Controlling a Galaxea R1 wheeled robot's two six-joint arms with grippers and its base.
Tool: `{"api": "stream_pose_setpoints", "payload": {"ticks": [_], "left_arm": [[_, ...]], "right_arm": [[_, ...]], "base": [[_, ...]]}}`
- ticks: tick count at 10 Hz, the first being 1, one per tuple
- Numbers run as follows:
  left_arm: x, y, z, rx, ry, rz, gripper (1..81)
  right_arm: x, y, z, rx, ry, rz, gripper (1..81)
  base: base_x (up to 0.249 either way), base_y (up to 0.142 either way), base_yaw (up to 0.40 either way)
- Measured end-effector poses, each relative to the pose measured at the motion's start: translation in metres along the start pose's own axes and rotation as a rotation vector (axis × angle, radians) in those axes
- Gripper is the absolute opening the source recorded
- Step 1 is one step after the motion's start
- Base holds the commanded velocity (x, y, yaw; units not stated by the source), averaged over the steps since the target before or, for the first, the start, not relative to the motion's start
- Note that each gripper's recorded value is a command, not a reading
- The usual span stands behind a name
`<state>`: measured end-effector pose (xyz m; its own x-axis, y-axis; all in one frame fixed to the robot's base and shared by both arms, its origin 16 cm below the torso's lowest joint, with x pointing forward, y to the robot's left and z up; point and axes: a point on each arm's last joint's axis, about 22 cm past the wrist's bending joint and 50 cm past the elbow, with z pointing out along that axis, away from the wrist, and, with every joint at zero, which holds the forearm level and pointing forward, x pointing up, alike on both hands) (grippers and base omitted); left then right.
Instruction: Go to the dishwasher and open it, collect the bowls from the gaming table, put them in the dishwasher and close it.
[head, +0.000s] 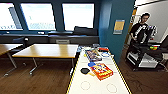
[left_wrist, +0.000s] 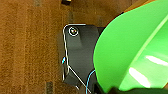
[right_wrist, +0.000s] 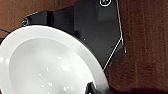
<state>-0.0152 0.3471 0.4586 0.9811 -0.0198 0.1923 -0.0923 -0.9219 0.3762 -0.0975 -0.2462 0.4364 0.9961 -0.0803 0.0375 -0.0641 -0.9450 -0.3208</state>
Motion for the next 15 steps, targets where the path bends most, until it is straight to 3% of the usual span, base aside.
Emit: {"api": "stream_pose_setpoints", "payload": {"ticks": [9, 12, 15], "left_arm": [[-0.003, 0.016, 0.008, -0.026, -0.004, 0.014, 1.0], [-0.005, 0.014, 0.007, -0.021, -0.006, 0.018, 1.0], [-0.002, 0.012, 0.01, -0.009, -0.004, 0.024, 1.0]], "right_arm": [[-0.008, -0.006, 0.002, 0.003, -0.009, -0.005, 1.0], [-0.007, 0.001, 0.001, -0.01, -0.008, -0.007, 1.0], [-0.005, -0.007, 0.005, -0.003, -0.005, -0.011, 1.0]], "base": [[-0.08, 0.0, 0.0], [-0.086, 0.0, 0.0], [-0.095, 0.0, 0.0]]}}
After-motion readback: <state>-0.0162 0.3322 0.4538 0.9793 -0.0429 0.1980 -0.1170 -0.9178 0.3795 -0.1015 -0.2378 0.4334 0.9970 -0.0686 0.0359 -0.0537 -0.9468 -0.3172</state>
